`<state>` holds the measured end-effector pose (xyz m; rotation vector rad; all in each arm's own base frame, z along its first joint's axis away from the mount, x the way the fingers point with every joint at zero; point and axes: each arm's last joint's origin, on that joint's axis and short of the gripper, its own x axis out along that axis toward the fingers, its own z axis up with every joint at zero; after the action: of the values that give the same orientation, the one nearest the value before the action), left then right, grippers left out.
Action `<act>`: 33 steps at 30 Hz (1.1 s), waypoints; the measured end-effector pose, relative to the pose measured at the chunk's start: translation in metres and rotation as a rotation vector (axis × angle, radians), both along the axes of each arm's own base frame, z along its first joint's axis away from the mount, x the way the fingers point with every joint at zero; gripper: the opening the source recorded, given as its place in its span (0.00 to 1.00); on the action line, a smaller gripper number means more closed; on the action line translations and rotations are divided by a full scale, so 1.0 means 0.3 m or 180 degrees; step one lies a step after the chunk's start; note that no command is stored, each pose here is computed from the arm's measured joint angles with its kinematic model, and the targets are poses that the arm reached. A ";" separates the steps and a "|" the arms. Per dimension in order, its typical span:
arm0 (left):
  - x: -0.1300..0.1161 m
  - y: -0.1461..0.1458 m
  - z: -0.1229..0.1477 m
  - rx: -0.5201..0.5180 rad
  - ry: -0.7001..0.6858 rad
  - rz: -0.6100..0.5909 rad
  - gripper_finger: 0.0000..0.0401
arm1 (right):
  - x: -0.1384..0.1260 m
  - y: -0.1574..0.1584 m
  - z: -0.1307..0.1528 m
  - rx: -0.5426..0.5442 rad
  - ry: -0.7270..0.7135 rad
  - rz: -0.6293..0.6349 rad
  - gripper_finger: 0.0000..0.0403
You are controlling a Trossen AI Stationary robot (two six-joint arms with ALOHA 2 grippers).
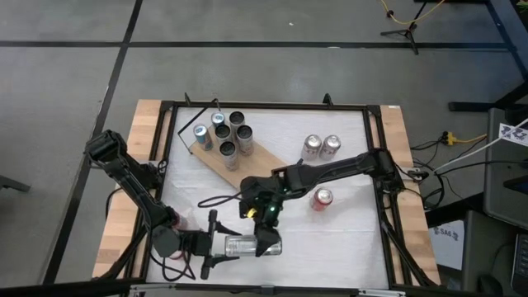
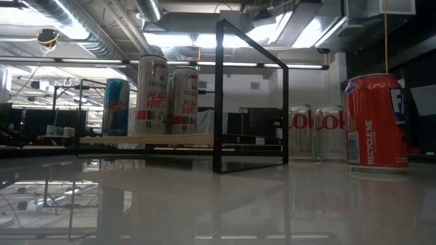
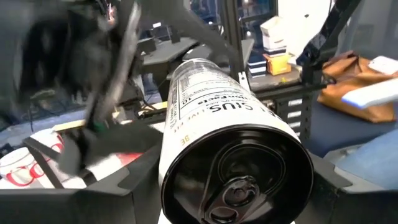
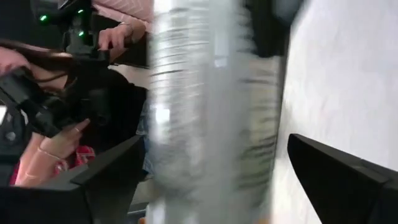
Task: Place canned beverage on shelf
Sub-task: Put the white-yellow soda can aligned with the other white-yellow soda can on the shelf
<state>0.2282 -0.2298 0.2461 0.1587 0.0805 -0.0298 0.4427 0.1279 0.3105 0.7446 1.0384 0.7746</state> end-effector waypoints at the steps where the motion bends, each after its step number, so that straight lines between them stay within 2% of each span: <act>1: 0.003 -0.003 0.010 -0.0030 -0.0004 0.0004 0.62 | -0.012 -0.003 0.024 -0.0026 -0.0091 0.0008 0.96; 5: 0.019 -0.021 0.064 -0.0027 0.0004 0.0003 0.62 | -0.073 -0.023 0.105 -0.0276 -0.0340 -0.0036 0.95; 12: 0.058 -0.042 0.216 -0.0057 0.0202 0.0069 0.62 | -0.225 -0.083 0.216 -0.1253 -0.0456 -0.0316 0.94; 17: 0.082 -0.020 0.345 -0.0262 0.0519 0.0051 0.62 | -0.326 -0.125 0.270 -0.1894 -0.0411 -0.0476 0.94; 21: 0.098 0.031 0.448 -0.0546 0.0800 0.0085 0.62 | -0.407 -0.154 0.328 -0.2241 -0.0525 -0.0530 0.94; 27: 0.095 0.155 0.553 -0.1021 0.1411 0.0409 0.62 | -0.519 -0.185 0.409 -0.2456 -0.0876 -0.0473 0.94; 33: 0.076 0.303 0.605 -0.1634 0.2164 0.0834 0.62 | -0.604 -0.205 0.391 -0.2458 -0.1083 -0.0471 0.94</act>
<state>0.2510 -0.1389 0.4276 -0.3833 0.7640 0.1584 0.2616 0.0663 0.4277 0.0189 0.8620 0.3040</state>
